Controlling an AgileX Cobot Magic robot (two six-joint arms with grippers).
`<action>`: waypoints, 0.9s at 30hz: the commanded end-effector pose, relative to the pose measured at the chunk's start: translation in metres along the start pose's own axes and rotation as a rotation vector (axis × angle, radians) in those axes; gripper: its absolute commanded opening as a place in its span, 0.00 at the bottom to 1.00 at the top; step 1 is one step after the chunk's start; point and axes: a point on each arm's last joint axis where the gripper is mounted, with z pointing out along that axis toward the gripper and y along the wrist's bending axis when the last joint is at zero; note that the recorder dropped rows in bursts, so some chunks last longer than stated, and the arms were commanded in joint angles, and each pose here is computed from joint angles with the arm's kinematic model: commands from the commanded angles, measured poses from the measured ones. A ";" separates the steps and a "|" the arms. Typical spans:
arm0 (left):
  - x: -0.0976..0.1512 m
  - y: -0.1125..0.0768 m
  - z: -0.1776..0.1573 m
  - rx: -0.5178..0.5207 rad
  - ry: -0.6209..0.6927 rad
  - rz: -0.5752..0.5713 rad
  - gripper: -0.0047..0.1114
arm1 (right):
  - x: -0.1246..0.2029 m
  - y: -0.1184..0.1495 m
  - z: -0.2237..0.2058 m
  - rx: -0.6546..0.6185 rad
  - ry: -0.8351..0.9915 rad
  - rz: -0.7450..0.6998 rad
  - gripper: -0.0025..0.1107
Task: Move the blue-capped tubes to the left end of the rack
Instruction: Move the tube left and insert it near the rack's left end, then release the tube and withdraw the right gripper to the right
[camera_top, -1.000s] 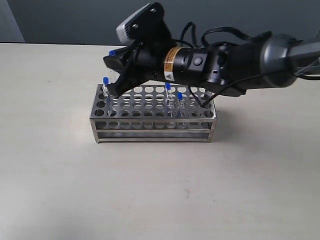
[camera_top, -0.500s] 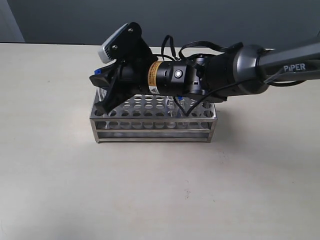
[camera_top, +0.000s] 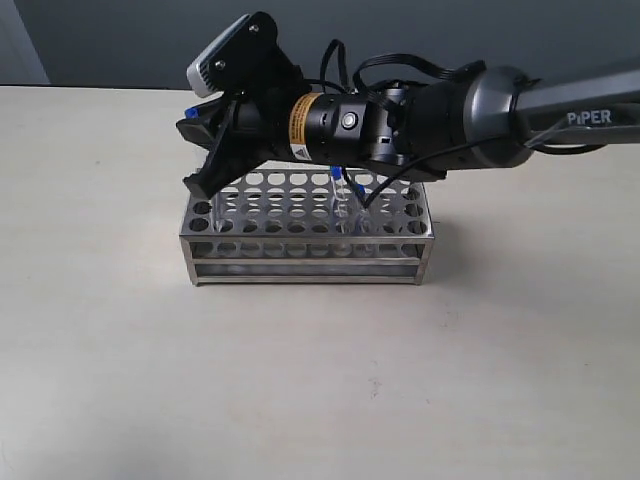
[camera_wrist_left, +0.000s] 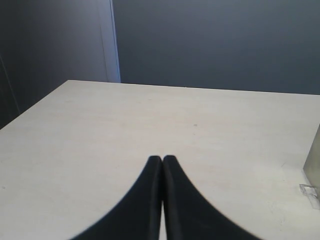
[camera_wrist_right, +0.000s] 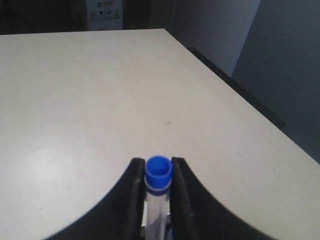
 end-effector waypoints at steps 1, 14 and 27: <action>0.000 -0.001 0.000 0.009 -0.005 -0.005 0.04 | -0.001 -0.003 -0.001 0.017 0.009 0.001 0.01; 0.000 -0.001 0.000 0.009 -0.005 -0.005 0.04 | 0.038 0.002 0.019 -0.021 0.065 0.077 0.01; 0.000 -0.001 0.000 0.009 -0.005 -0.005 0.04 | 0.038 0.005 0.019 -0.051 0.064 0.122 0.16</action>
